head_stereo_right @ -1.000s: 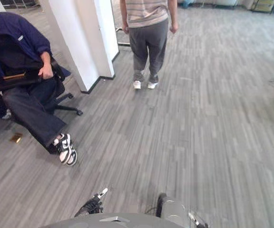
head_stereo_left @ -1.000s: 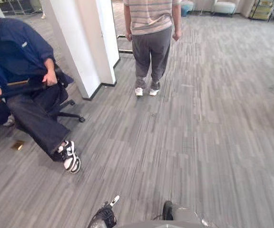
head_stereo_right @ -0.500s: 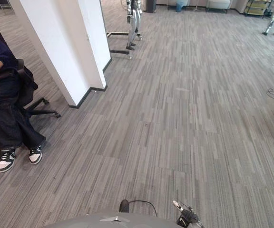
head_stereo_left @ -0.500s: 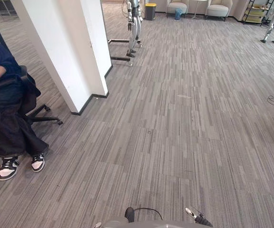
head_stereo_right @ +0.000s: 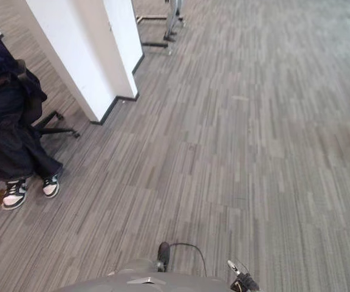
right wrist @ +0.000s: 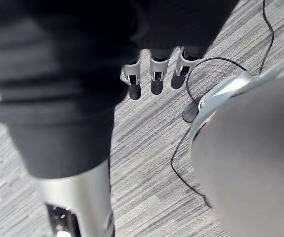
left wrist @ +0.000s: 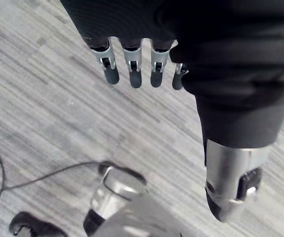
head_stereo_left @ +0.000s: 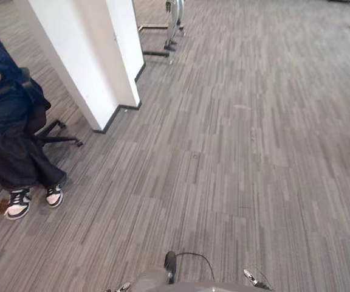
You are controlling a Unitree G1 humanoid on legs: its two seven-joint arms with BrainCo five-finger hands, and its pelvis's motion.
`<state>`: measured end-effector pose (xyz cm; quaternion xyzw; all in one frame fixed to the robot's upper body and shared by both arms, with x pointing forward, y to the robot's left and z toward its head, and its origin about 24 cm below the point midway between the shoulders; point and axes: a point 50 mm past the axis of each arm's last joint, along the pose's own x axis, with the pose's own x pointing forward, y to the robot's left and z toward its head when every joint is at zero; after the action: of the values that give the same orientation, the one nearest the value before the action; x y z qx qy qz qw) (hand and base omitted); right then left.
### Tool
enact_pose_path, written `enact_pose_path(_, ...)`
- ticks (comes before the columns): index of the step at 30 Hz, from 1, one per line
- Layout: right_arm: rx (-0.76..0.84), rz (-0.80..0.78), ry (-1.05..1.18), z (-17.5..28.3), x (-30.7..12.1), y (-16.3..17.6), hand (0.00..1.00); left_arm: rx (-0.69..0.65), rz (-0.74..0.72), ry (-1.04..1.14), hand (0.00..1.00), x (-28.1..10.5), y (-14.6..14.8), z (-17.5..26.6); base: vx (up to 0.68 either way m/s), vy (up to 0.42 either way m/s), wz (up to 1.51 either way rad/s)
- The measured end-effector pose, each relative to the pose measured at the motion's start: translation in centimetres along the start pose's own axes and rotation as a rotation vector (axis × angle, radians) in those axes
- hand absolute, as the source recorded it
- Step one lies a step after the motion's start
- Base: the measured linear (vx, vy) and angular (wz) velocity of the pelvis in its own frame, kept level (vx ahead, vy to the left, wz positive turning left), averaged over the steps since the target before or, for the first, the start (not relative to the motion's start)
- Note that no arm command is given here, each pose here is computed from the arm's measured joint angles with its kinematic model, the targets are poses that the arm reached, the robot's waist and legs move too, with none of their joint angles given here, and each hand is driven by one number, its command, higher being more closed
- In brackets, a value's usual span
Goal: Organize washtable
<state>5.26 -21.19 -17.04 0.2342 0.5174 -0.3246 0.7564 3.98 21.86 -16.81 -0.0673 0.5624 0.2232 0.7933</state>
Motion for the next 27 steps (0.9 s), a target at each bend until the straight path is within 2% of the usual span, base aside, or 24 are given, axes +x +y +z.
enact_pose_path(4,-0.014,0.068,-0.05,0.7,-0.1,1.5,0.0,0.046,0.011,-0.027,0.0,0.3,0.5,1.3,0.21,0.162,-0.15)
enact_pose_path(7,0.027,0.051,-0.045,0.2,-0.2,1.0,0.0,0.073,0.01,-0.033,0.0,0.3,0.5,1.7,0.36,0.079,-0.38)
enact_pose_path(9,0.095,0.004,-0.037,-0.3,-0.3,-0.4,0.0,0.058,-0.008,-0.063,0.0,0.5,-0.4,2.9,0.11,0.047,0.14)
enact_pose_path(11,0.176,-0.073,0.073,-3.6,-1.0,-2.5,0.0,0.037,-0.007,-0.063,0.0,0.5,-0.4,2.8,0.28,0.018,0.29)
enact_pose_path(13,0.181,-0.116,0.111,-4.9,-1.5,-4.1,0.0,0.005,-0.019,-0.046,0.0,0.4,-1.1,2.1,0.49,-0.215,0.67)
enact_pose_path(16,0.189,-0.13,0.108,-4.9,-1.6,-4.6,0.0,-0.056,-0.011,-0.042,0.0,0.2,-1.2,1.7,0.59,-0.333,0.37)
enact_pose_path(17,0.183,-0.133,0.064,-3.5,-1.4,-5.0,0.0,-0.083,-0.018,-0.033,0.0,0.1,-1.7,1.3,0.37,-0.239,-0.4)
enact_pose_path(18,0.14,-0.102,0.02,-2.0,-1.0,-4.3,0.0,-0.099,-0.028,-0.029,0.0,0.1,-2.1,1.2,0.53,-0.234,-0.75)
enact_pose_path(20,0.058,0.03,-0.077,1.7,-0.1,0.1,0.0,-0.071,-0.046,-0.067,0.0,0.1,-2.3,2.2,0.45,-0.192,-0.65)
enact_pose_path(22,-0.022,0.113,-0.113,3.3,0.1,3.0,0.0,-0.033,-0.043,-0.098,0.0,0.2,-1.8,3.0,0.04,-0.081,-0.33)
enact_pose_path(23,-0.04,0.137,-0.126,3.7,0.1,3.9,0.0,-0.028,-0.042,-0.104,0.0,0.2,-1.7,3.2,-0.15,0.026,-0.58)
enact_pose_path(24,-0.062,0.195,-0.163,5.1,0.0,6.2,0.0,-0.032,-0.048,-0.096,0.0,0.2,-1.8,2.8,-0.17,0.064,-0.59)
enact_pose_path(26,-0.042,0.231,-0.193,5.9,-0.1,7.6,0.0,-0.045,-0.038,-0.086,0.0,0.1,-1.5,2.3,-0.07,0.128,-0.76)
enact_pose_path(27,-0.052,0.28,-0.227,6.5,-0.5,9.3,0.0,-0.04,-0.018,-0.041,0.0,-0.1,-1.0,0.9,0.26,0.165,-0.81)
